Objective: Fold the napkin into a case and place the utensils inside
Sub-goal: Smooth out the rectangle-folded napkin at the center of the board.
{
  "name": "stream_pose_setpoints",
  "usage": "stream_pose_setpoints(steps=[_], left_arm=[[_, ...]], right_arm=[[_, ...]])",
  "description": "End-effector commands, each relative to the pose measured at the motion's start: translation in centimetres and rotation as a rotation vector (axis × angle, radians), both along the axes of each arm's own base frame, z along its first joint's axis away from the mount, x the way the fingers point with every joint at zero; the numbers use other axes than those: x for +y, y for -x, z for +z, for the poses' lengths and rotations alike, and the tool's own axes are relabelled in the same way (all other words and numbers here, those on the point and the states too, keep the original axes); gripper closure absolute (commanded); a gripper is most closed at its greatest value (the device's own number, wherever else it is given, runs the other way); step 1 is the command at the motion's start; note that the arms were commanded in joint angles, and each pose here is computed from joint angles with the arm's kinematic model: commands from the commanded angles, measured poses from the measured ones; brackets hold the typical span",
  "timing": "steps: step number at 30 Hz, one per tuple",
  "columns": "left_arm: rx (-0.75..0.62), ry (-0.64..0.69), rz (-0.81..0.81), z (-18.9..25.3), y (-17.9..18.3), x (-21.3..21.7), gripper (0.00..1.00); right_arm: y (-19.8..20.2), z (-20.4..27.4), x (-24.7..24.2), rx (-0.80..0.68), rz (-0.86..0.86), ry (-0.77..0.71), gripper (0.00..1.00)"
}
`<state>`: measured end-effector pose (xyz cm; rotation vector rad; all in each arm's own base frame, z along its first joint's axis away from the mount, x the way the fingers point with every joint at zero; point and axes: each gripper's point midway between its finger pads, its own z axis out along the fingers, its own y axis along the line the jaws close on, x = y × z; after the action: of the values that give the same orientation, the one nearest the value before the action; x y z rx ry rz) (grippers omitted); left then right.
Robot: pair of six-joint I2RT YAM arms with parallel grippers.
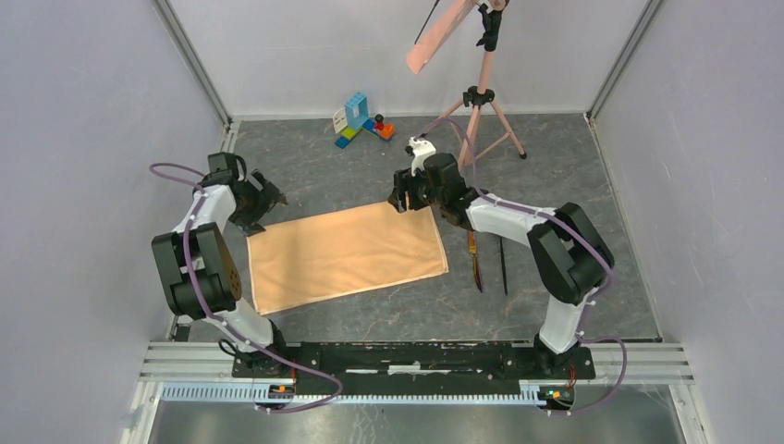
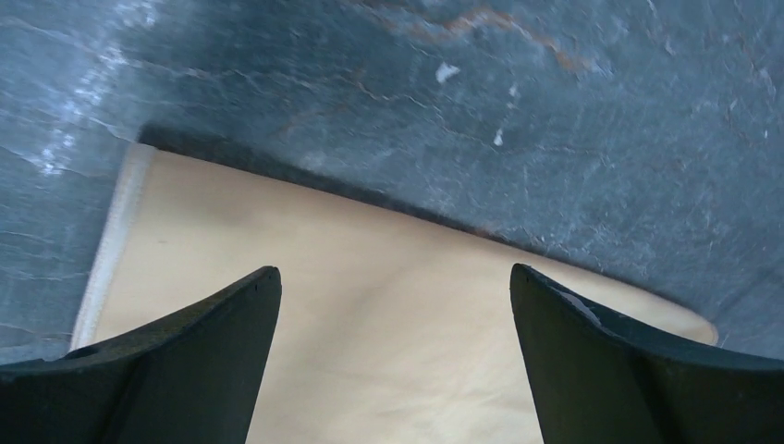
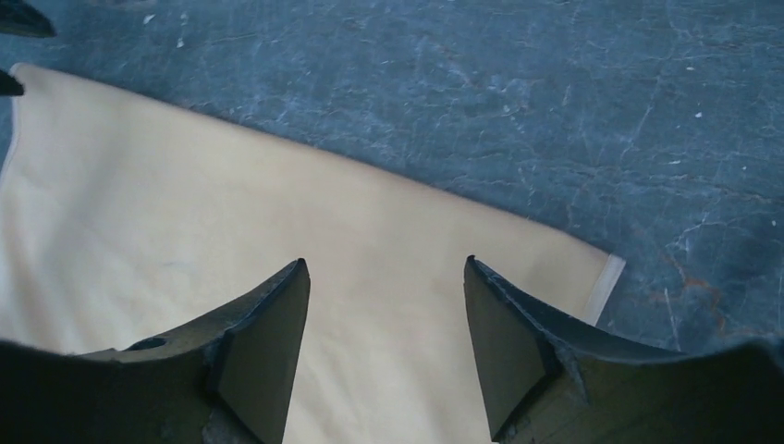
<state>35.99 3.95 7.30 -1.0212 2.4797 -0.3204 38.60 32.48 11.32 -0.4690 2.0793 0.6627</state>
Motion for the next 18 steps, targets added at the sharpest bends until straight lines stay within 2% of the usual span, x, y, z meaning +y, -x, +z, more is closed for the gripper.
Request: stream_pose_setpoints(steps=[1,5,13,18], left_arm=[[-0.055,0.025,0.047,0.8,-1.7,2.1,0.00],[-0.040,0.051,0.053,-0.3,-1.9,2.6,0.00],[0.020,0.049,0.100,-2.7,-1.9,4.5,0.00],[0.069,0.060,0.119,-4.5,-1.6,5.4,0.00]], right_arm=[[-3.0,-0.8,0.0,0.018,-0.006,0.000,0.35],[-4.0,-2.0,-0.2,0.044,-0.001,-0.017,0.43],[-5.7,-5.5,-0.8,0.083,-0.027,0.011,0.42],[-6.5,-8.0,-3.0,0.104,-0.106,0.074,0.40]])
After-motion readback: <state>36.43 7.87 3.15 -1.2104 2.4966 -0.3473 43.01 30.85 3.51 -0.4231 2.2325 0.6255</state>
